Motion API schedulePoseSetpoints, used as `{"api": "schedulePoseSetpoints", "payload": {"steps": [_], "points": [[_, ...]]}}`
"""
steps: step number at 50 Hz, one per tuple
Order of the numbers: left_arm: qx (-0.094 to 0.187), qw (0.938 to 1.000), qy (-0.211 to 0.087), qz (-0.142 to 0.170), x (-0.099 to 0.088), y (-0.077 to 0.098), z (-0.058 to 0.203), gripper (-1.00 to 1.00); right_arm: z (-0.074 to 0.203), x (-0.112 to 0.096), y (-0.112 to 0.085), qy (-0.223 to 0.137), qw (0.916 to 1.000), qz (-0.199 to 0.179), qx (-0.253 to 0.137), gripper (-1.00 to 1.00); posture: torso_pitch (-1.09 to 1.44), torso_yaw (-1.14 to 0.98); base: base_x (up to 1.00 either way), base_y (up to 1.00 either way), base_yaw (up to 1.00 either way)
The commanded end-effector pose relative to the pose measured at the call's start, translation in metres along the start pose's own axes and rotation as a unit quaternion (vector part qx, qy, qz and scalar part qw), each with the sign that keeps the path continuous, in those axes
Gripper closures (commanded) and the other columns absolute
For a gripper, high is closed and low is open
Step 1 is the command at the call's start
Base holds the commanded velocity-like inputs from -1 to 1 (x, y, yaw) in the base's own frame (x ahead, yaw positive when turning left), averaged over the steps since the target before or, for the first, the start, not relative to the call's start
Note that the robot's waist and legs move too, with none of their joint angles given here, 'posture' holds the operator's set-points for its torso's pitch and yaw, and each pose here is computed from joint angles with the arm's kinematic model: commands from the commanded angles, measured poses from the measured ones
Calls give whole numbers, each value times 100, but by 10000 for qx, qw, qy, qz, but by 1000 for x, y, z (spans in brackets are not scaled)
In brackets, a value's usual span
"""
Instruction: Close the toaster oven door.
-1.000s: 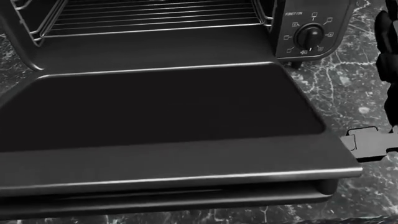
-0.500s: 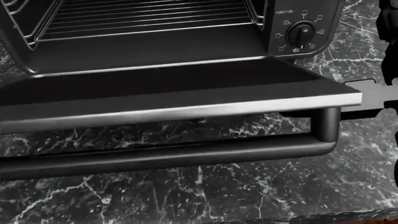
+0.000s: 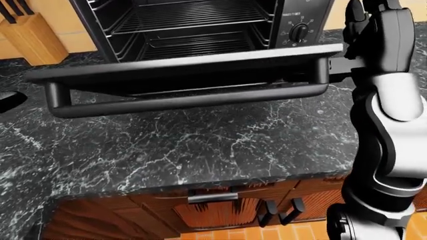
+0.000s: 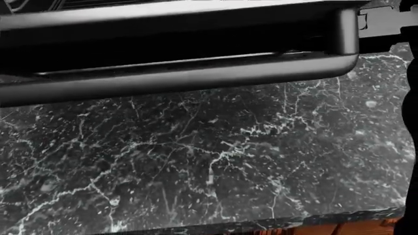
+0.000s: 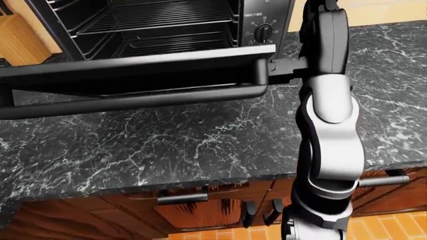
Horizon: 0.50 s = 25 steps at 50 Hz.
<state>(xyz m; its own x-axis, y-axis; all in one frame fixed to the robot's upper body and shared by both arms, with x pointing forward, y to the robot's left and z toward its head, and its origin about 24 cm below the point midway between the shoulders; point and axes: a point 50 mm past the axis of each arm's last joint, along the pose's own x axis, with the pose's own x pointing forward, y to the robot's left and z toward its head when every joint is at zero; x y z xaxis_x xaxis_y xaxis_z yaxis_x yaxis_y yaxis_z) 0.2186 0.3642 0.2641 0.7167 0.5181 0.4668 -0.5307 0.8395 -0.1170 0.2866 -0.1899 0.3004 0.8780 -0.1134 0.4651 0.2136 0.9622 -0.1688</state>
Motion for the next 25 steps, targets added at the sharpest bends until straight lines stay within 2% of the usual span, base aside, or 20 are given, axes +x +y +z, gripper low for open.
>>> {"api": "schedulePoseSetpoints", "payload": {"steps": [1, 25], "points": [[24, 9990, -455, -12, 2, 1, 20, -100, 33, 1, -1, -894, 9959, -82, 139, -100, 0, 0, 0, 0, 0], [1, 9992, -376, -124, -1, -4, 15, -100, 42, 56, 1, -919, 9949, -401, 125, -100, 0, 0, 0, 0, 0]]}}
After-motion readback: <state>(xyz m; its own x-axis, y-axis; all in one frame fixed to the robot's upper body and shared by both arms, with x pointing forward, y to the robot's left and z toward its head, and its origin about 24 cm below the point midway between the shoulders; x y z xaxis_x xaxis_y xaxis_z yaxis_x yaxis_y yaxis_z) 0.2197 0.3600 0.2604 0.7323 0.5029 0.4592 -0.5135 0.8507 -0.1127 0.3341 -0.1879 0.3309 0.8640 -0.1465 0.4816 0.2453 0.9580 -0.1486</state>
